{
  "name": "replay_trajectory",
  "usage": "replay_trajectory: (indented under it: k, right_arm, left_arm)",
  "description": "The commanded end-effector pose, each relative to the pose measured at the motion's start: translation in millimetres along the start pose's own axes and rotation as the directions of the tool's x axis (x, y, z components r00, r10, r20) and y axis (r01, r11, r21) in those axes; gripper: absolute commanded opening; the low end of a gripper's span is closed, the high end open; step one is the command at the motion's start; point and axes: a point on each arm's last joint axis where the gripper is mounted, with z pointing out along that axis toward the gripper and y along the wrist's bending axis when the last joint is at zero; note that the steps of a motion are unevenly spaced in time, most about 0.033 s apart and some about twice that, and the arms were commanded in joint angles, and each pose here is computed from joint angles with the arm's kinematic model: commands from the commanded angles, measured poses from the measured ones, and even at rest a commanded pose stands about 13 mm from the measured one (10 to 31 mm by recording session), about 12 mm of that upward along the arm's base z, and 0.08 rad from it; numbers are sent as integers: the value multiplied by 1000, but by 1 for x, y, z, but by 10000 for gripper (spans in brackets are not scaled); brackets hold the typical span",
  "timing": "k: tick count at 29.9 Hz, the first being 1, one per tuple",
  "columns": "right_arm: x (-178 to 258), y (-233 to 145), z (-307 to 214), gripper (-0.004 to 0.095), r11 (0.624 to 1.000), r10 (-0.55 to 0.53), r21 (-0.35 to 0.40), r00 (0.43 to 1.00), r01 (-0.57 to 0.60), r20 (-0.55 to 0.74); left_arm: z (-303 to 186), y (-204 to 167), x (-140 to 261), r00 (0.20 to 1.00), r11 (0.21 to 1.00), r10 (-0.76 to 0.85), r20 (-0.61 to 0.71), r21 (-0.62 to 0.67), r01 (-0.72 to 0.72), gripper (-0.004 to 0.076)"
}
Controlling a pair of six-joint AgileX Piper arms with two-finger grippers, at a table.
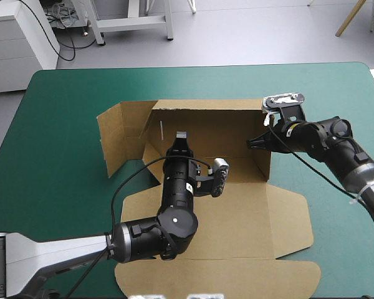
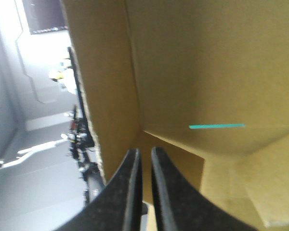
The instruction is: Fold the box
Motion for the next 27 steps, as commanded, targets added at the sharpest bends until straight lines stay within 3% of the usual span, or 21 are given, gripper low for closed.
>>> replay_trajectory:
  k: [1, 3, 6, 10, 12, 13, 20, 27]
  right_arm:
    - [-15, -1, -13, -19, 1000, -13, -2, 997, 13, 81]
    - [-16, -1, -10, -19, 1000, -18, -5, 997, 19, 73]
    - [-15, 0, -7, -19, 1000, -12, -9, 998, 13, 59]
    - [-14, 0, -4, -19, 1000, -12, -9, 999, 13, 47]
    - [-14, 0, -4, -19, 1000, -12, -9, 999, 13, 43]
    - [-13, 0, -4, -19, 1000, -12, -9, 999, 13, 40]
    - [-13, 0, -4, -19, 1000, -12, -9, 999, 13, 32]
    - [-19, 2, -14, -19, 1000, -7, -21, 999, 6, -40]
  left_arm:
    - [-10, 44, 12, 989, 986, -141, -45, 85, 145, 14]
    - [-8, 63, 18, 963, 942, -259, -72, 201, 268, 14]
    - [-1, 101, 37, 879, 813, -459, -127, 339, 474, 14]
    - [8, 156, 80, 645, 577, -747, -163, 325, 750, 10]
    - [11, 173, 103, 548, 487, -819, -171, 300, 820, 10]
    - [15, 181, 125, 466, 406, -863, -197, 279, 870, 10]
    - [30, 190, 232, 73, 35, -945, -318, 125, 992, -9]
    - [37, 166, 309, -270, -274, -901, -340, -38, 961, -10]
